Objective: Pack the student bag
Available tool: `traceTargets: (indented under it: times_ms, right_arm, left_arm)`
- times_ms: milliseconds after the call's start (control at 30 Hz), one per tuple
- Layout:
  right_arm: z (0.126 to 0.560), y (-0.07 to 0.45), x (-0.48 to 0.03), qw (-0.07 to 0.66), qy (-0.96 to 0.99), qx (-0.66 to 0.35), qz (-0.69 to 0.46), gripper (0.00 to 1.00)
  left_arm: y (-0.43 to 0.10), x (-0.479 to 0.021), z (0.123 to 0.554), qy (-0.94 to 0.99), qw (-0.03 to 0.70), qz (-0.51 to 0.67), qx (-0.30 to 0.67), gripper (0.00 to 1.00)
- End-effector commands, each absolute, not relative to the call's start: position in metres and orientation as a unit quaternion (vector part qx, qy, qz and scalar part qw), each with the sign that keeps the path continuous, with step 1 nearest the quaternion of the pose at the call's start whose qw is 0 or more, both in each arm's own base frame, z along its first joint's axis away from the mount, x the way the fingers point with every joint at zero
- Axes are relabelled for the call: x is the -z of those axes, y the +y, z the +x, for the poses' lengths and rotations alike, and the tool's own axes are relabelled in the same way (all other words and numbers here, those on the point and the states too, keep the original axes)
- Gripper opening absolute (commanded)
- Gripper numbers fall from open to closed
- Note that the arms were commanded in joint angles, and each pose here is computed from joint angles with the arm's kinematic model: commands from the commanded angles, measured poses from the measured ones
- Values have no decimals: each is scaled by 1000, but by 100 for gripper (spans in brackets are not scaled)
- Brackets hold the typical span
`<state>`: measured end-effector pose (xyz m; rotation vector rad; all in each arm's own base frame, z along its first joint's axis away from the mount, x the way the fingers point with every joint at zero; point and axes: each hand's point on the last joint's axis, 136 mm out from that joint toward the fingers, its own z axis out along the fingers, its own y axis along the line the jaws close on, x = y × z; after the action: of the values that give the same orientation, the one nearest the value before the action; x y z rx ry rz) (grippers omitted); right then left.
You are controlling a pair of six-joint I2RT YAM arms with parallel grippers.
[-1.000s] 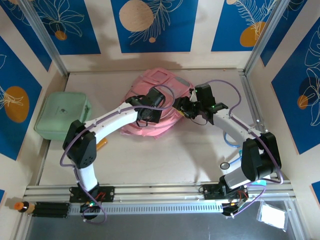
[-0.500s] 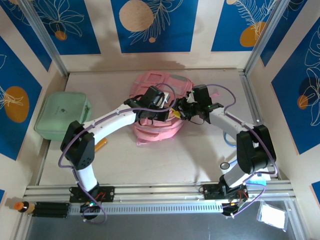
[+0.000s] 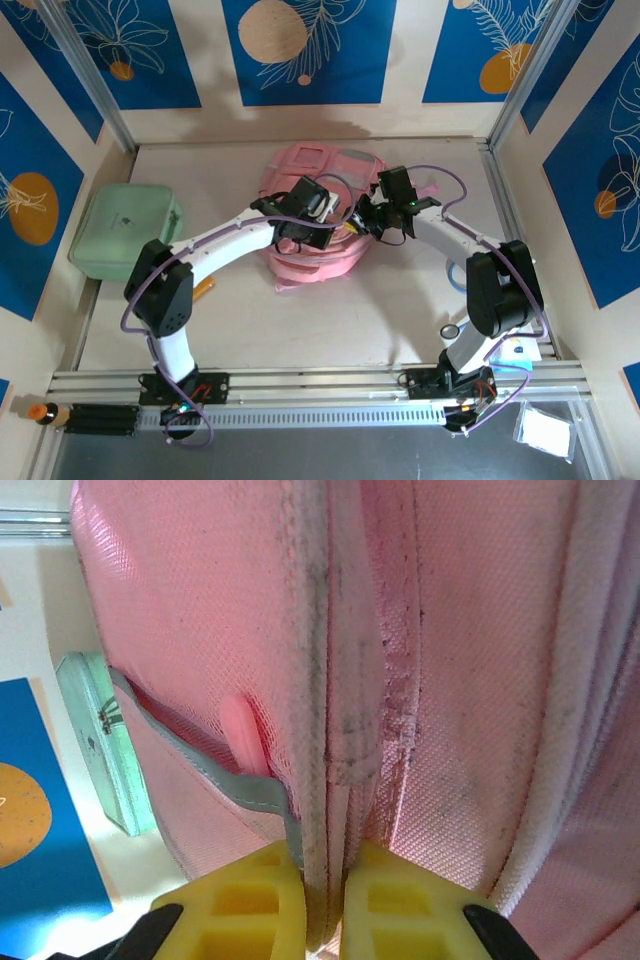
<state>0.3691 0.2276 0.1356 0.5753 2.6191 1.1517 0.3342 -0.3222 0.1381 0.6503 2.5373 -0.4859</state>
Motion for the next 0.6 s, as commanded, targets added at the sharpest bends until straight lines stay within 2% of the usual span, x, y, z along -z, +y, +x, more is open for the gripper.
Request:
traceTargets:
  times_ms: [0, 333, 567]
  right_arm:
    - [381, 197, -147, 163, 897, -354, 210, 8]
    - [389, 156, -149, 184, 910, -325, 180, 8]
    - [399, 139, -150, 191, 911, -322, 172, 8]
  left_arm:
    - [-272, -136, 342, 940, 236, 214, 120, 0]
    - [-200, -127, 361, 955, 247, 135, 92, 0]
    - [-197, -126, 382, 950, 258, 150, 88, 0]
